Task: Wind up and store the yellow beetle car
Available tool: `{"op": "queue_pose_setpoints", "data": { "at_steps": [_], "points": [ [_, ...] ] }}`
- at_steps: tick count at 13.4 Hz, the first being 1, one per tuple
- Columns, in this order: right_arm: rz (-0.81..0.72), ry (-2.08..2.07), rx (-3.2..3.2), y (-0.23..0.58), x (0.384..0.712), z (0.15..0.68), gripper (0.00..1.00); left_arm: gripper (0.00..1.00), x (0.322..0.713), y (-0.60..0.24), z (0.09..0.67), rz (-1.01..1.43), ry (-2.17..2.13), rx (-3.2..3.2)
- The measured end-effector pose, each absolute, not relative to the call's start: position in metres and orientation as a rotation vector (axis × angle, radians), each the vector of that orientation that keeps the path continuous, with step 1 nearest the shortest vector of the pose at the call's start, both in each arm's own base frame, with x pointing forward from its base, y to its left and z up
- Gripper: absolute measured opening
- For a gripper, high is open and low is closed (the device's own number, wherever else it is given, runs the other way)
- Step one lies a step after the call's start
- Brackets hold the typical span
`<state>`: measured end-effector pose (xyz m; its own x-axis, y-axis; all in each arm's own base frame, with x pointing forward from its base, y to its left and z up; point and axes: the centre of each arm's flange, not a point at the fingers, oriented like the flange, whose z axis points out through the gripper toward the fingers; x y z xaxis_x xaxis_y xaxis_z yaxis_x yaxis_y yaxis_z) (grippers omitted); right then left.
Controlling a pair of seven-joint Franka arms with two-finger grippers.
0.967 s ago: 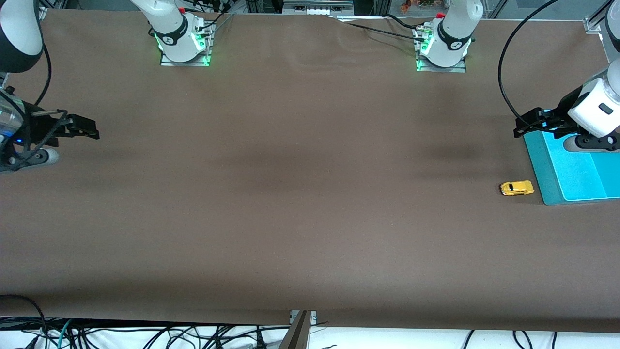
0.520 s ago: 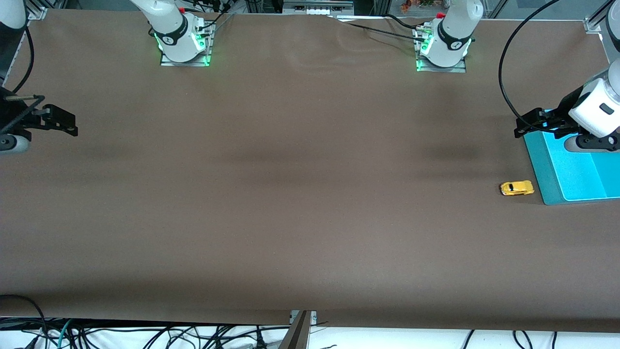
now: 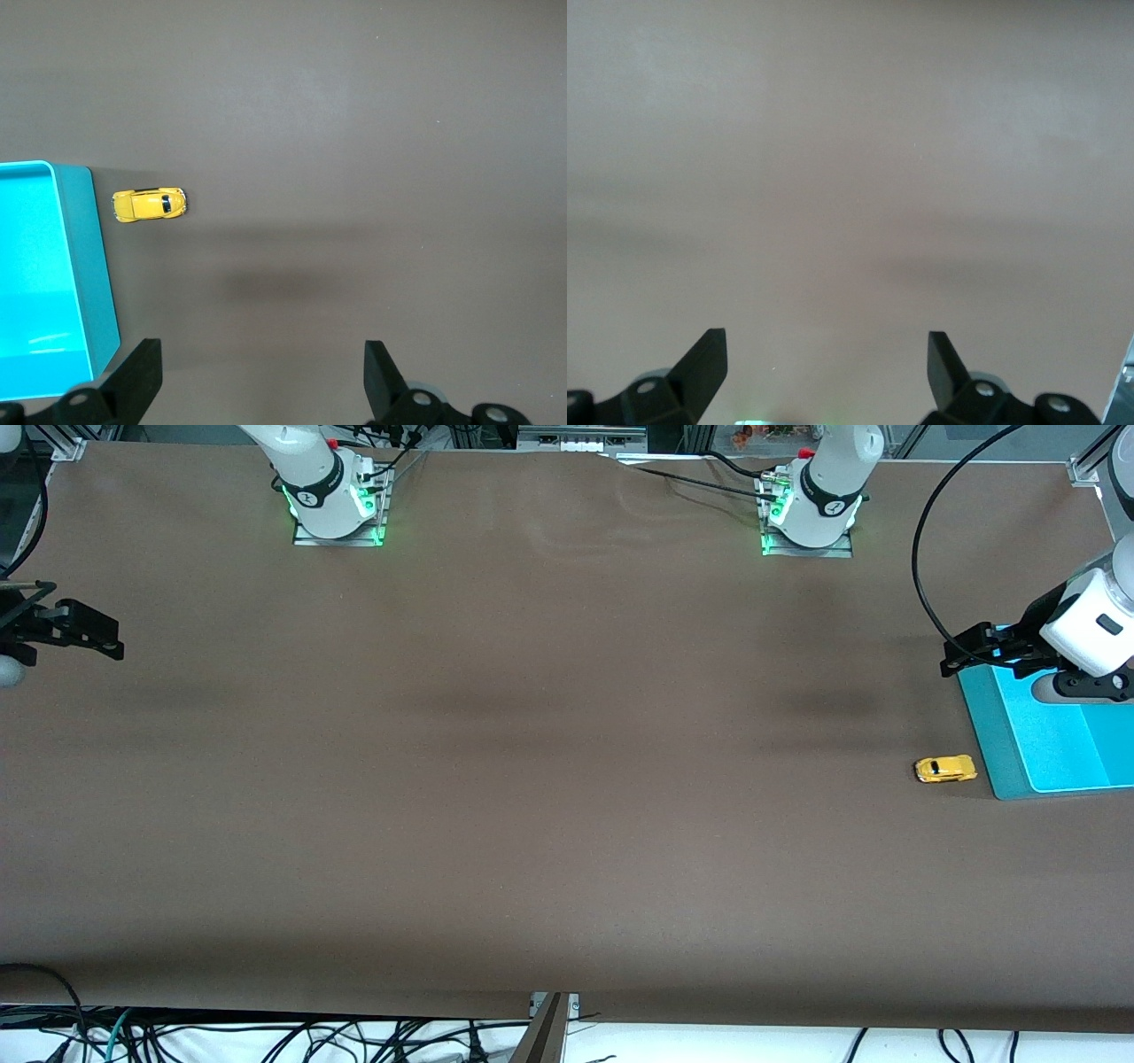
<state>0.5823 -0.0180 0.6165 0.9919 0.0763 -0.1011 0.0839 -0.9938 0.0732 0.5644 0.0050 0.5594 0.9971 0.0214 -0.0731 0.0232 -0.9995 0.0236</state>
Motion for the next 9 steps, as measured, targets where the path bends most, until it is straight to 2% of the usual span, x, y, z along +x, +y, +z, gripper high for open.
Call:
{"op": "queue_pose_setpoints", "data": {
  "at_steps": [9],
  "points": [
    [-0.248,0.018,3.109,-0.024,0.57,0.595,1.0,1.0,0.564,0.005,0.559,-0.117,0.035,3.115]
  ]
}}
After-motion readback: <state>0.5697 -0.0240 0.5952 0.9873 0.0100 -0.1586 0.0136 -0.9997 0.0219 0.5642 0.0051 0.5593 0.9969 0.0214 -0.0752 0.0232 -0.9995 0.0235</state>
